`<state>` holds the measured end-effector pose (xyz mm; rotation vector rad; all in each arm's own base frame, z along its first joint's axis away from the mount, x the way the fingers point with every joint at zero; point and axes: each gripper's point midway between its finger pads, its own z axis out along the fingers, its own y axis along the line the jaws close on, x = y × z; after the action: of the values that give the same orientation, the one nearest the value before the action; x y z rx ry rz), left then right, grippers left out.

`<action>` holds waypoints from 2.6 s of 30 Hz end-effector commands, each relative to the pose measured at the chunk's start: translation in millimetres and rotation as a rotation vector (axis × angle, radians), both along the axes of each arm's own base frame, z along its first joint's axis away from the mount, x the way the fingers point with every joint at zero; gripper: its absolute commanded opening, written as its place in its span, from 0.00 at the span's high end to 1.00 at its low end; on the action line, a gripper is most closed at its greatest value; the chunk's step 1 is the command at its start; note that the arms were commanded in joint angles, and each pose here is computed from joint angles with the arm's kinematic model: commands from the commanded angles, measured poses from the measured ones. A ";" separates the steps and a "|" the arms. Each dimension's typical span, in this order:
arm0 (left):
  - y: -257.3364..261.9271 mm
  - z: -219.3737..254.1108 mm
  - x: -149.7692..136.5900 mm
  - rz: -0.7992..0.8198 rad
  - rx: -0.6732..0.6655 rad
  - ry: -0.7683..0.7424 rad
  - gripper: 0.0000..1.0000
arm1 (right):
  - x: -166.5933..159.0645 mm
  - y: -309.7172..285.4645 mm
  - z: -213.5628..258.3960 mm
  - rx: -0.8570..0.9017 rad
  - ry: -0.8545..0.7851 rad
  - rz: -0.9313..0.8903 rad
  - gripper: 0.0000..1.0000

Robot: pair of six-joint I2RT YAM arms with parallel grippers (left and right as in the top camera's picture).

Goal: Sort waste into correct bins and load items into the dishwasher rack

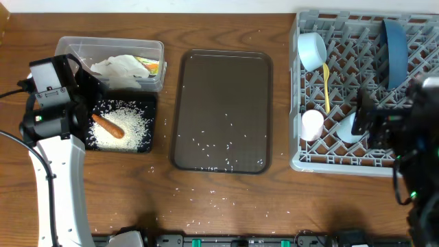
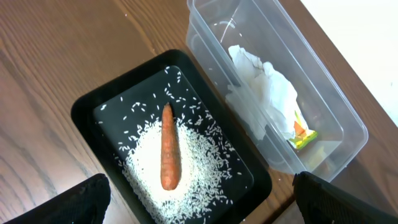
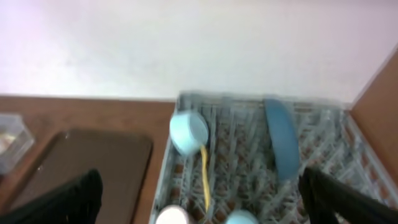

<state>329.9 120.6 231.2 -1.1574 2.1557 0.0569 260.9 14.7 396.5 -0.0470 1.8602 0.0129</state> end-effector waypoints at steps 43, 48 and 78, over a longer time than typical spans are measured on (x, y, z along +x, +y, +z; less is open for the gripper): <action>1.6 4.4 -0.2 -0.005 0.016 -0.003 0.04 | -20.3 35.5 -235.6 0.091 -0.223 0.209 0.01; 1.6 4.4 -0.2 -0.005 0.016 -0.003 0.04 | -20.3 35.5 -235.6 0.091 -0.223 0.209 0.01; -53.1 -2.0 -37.8 -0.340 0.143 -0.255 0.03 | -20.3 35.5 -235.7 0.091 -0.223 0.209 0.01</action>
<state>297.0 97.4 236.9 -0.9417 2.0239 -0.0240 241.4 47.9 160.7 -0.1766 1.6284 0.2097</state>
